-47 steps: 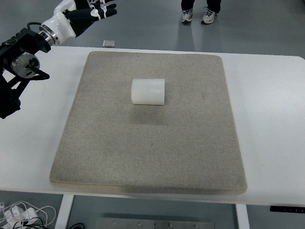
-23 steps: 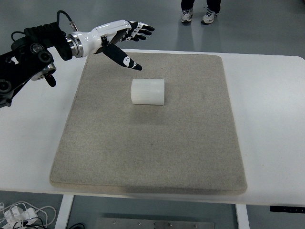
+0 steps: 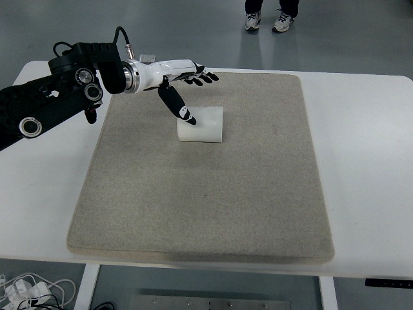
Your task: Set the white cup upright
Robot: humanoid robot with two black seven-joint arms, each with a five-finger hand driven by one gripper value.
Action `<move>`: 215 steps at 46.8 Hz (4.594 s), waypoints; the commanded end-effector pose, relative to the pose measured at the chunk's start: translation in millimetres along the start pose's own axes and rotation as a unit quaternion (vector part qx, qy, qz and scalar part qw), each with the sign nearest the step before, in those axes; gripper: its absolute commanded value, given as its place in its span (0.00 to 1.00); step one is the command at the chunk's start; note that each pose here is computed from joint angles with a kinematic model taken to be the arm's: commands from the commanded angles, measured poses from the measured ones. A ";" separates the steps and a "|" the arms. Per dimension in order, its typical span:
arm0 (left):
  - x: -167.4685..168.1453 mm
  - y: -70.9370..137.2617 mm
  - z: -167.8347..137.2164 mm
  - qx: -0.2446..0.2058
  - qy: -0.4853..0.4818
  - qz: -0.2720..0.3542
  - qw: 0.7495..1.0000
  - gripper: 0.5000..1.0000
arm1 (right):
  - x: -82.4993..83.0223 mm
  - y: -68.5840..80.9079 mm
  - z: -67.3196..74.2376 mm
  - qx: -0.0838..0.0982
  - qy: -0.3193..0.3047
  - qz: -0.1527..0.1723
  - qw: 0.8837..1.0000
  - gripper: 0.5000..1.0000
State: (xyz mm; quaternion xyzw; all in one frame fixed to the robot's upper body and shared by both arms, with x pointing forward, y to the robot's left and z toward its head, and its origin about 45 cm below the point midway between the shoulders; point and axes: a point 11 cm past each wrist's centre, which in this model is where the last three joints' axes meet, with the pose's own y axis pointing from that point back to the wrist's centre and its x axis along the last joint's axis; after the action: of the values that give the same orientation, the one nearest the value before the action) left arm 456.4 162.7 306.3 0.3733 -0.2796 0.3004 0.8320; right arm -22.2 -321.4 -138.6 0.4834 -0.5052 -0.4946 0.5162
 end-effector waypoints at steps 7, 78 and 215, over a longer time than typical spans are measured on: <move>-13.2 -12.2 1.7 0.011 -0.021 -0.018 1.000 0.98 | -0.1 0.0 0.9 -0.001 0.000 0.000 1.000 0.90; -48.6 -50.2 -6.9 0.048 -0.051 -0.038 0.997 0.79 | -0.1 0.0 0.9 -0.001 0.000 0.000 1.000 0.90; -81.5 19.6 -140.9 -0.231 0.430 0.183 0.853 0.31 | -0.1 0.0 0.0 0.000 0.000 0.000 1.000 0.90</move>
State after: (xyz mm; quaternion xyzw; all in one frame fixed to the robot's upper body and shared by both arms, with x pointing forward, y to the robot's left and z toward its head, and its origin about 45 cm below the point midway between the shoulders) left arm 422.0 260.8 180.0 -0.0557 -0.0162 0.4999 0.8641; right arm -22.2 -321.4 -138.6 0.4835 -0.5051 -0.4947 0.5162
